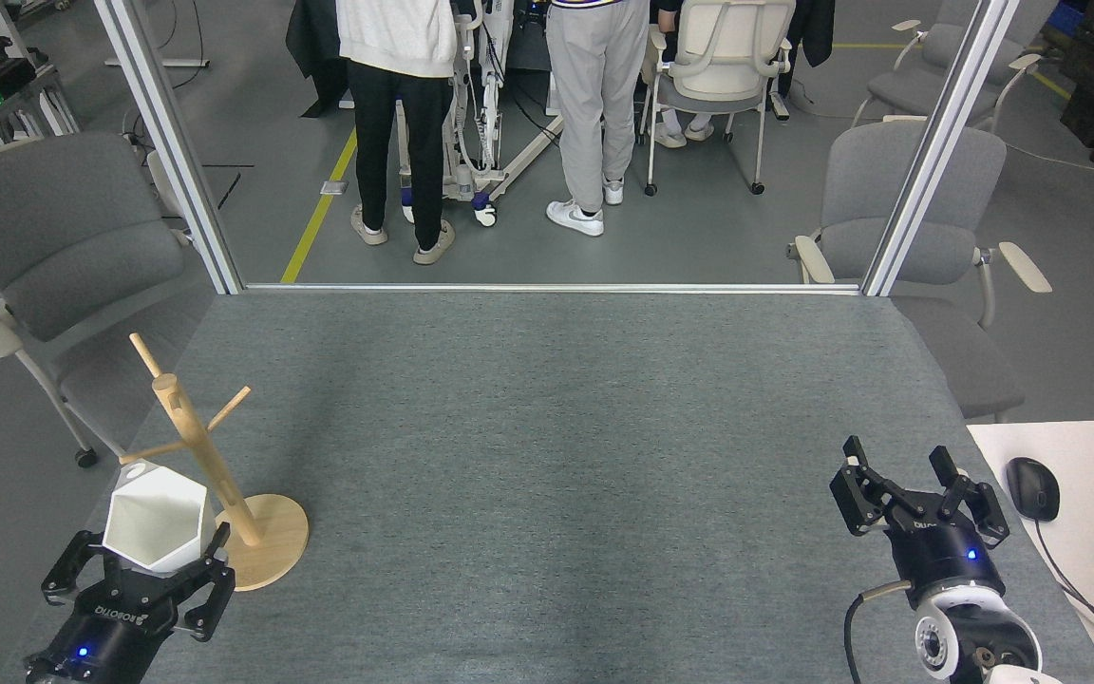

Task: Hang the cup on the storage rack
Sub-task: 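Carry the cup with the left gripper toward the wooden rack, then position the cup beside the rack pegs with the left gripper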

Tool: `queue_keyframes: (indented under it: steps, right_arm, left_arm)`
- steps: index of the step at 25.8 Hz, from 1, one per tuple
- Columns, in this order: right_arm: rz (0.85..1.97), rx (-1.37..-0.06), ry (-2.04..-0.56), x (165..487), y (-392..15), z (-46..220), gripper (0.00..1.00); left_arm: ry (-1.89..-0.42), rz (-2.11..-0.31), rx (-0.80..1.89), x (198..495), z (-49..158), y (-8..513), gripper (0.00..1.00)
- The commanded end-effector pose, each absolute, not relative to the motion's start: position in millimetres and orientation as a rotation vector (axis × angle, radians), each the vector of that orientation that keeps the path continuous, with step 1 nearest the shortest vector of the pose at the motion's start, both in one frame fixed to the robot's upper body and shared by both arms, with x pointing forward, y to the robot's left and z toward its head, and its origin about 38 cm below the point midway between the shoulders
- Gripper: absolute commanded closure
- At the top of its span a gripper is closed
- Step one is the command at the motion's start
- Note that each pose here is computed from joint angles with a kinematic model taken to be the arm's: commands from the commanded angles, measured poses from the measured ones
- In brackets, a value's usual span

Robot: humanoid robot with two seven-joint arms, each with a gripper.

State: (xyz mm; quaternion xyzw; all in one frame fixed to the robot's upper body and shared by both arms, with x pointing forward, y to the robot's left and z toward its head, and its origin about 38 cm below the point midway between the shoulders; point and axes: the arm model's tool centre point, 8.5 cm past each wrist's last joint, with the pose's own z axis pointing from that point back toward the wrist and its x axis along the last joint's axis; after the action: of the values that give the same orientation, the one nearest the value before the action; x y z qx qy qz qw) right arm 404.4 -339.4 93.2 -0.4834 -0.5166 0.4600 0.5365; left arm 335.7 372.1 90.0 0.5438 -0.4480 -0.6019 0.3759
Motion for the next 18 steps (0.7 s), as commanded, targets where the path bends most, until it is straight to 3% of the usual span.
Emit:
queue_keyframes:
  steps: [1,18]
  right_arm:
    - [1.094,-1.155,-1.242,406,-338,96,0.01]
    - [1.091,-1.154,-1.247,407,-338,97,0.01]
  left_arm:
    - [-1.12,-1.525,1.39,337,89,380,0.98]
    - [-1.146,-1.45,1.487,326,114,399,0.98]
